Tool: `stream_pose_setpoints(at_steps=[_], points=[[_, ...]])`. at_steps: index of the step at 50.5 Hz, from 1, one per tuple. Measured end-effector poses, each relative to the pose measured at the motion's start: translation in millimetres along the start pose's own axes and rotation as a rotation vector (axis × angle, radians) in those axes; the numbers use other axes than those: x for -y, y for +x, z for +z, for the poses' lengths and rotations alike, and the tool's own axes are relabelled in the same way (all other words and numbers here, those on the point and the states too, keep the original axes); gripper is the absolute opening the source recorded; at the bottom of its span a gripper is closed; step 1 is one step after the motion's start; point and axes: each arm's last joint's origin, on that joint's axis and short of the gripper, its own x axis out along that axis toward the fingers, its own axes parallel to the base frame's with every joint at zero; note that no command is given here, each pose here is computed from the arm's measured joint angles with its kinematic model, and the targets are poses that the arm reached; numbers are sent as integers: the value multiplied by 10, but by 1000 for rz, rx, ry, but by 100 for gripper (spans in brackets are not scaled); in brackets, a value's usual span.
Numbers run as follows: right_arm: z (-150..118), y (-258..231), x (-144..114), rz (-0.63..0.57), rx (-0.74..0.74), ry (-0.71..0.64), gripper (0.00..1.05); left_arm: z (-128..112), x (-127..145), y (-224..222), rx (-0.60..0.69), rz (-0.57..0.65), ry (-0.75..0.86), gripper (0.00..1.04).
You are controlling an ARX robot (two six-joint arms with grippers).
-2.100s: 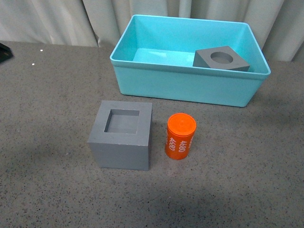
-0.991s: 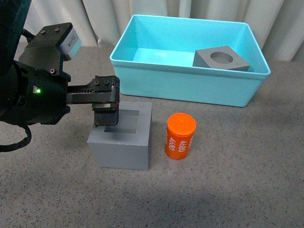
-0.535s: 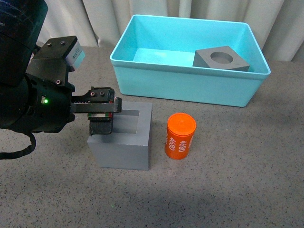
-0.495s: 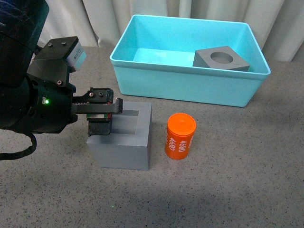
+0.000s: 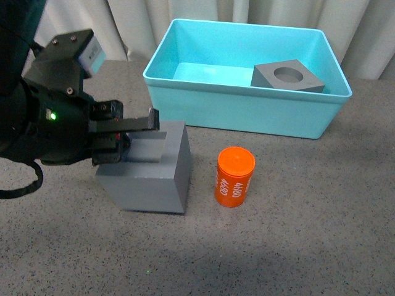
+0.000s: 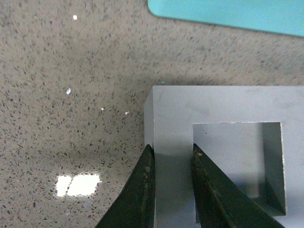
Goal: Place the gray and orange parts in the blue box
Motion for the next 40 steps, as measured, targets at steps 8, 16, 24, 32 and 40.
stream_pose_setpoints(at_steps=[8, 16, 24, 32, 40], points=[[0, 0, 0, 0, 0, 0, 95, 317, 160, -282, 131, -41, 26, 17], [0, 0, 0, 0, 0, 0, 95, 691, 289, -394, 255, -83, 26, 17], [0, 0, 0, 0, 0, 0, 95, 1177, 400, -285, 398, -100, 42, 17], [0, 0, 0, 0, 0, 0, 95, 1369, 369, 80, 395, -73, 39, 17], [0, 0, 0, -1, 0, 0, 95, 1390, 312, 332, 376, -53, 29, 17]])
